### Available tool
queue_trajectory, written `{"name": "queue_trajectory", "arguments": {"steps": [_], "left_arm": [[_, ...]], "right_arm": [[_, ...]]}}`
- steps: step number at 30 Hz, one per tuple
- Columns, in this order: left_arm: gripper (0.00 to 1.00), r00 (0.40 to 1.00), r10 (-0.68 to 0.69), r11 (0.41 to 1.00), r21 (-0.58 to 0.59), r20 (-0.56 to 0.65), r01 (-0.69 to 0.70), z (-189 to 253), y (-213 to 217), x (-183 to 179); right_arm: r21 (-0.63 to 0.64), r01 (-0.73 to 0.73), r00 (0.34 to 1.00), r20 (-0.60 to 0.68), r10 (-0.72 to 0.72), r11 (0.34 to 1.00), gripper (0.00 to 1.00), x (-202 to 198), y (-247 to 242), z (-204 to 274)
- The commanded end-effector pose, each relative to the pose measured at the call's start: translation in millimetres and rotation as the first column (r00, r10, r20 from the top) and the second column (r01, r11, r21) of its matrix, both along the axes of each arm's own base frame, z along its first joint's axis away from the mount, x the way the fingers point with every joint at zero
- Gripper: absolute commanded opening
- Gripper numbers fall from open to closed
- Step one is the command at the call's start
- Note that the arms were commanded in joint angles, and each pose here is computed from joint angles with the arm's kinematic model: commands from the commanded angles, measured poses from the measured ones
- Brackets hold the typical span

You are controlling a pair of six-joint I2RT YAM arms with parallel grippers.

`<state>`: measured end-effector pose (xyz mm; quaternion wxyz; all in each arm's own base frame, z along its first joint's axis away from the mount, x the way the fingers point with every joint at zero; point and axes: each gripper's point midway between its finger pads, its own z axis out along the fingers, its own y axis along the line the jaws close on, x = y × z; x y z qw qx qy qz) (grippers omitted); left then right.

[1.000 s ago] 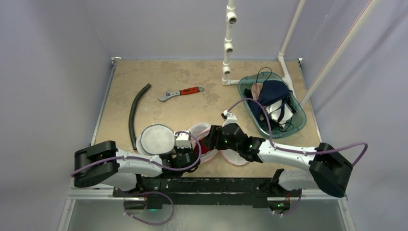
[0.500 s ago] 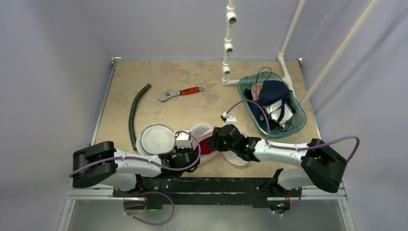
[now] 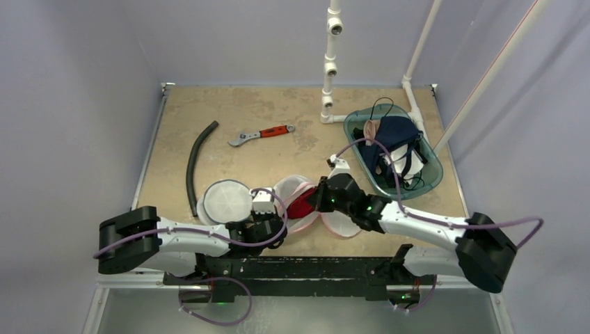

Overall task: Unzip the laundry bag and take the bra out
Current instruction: Pick up the bra from the laundry bag.

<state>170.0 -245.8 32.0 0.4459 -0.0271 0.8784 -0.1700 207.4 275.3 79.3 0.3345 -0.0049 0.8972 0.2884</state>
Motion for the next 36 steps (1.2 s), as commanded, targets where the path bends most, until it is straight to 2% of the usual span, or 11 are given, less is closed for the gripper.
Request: {"name": "queue_trajectory", "arguments": {"steps": [1, 9, 13, 18, 23, 28, 31, 36], "left_arm": [[0.00, 1.000, 0.025, 1.000, -0.018, 0.003, -0.025, 5, 6, 0], [0.00, 0.999, 0.052, 0.999, -0.005, 0.015, -0.052, 11, 15, 2], [0.00, 0.996, 0.077, 0.997, -0.009, 0.046, -0.077, 26, 19, 7], [0.00, 0.988, 0.100, 0.995, -0.035, 0.121, -0.096, 65, 18, 17], [0.00, 0.966, 0.130, 0.991, -0.072, 0.225, -0.117, 119, 17, 31], [0.00, 0.943, 0.155, 0.988, -0.075, 0.293, -0.139, 155, 19, 40], [0.00, 0.936, 0.173, 0.985, -0.072, 0.306, -0.159, 163, 23, 48], [0.00, 0.944, 0.202, 0.979, -0.071, 0.259, -0.190, 151, 36, 66]], "right_arm": [[0.134, -0.091, 0.992, 0.102, 0.077, 0.987, 0.00, 3, 5, 63], [0.229, -0.265, 0.959, 0.159, 0.233, 0.937, 0.00, -13, 1, 122], [0.252, -0.347, 0.936, 0.148, 0.318, 0.903, 0.00, -28, 6, 131], [0.263, -0.437, 0.900, 0.129, 0.417, 0.860, 0.00, -45, 12, 137], [0.247, -0.506, 0.863, 0.154, 0.482, 0.827, 0.00, -52, 13, 146], [0.244, -0.554, 0.832, 0.177, 0.526, 0.796, 0.00, -58, 15, 155], [0.248, -0.577, 0.816, 0.202, 0.541, 0.778, 0.00, -61, 16, 165], [0.249, -0.607, 0.792, 0.274, 0.546, 0.755, 0.00, -67, 13, 193]]}}
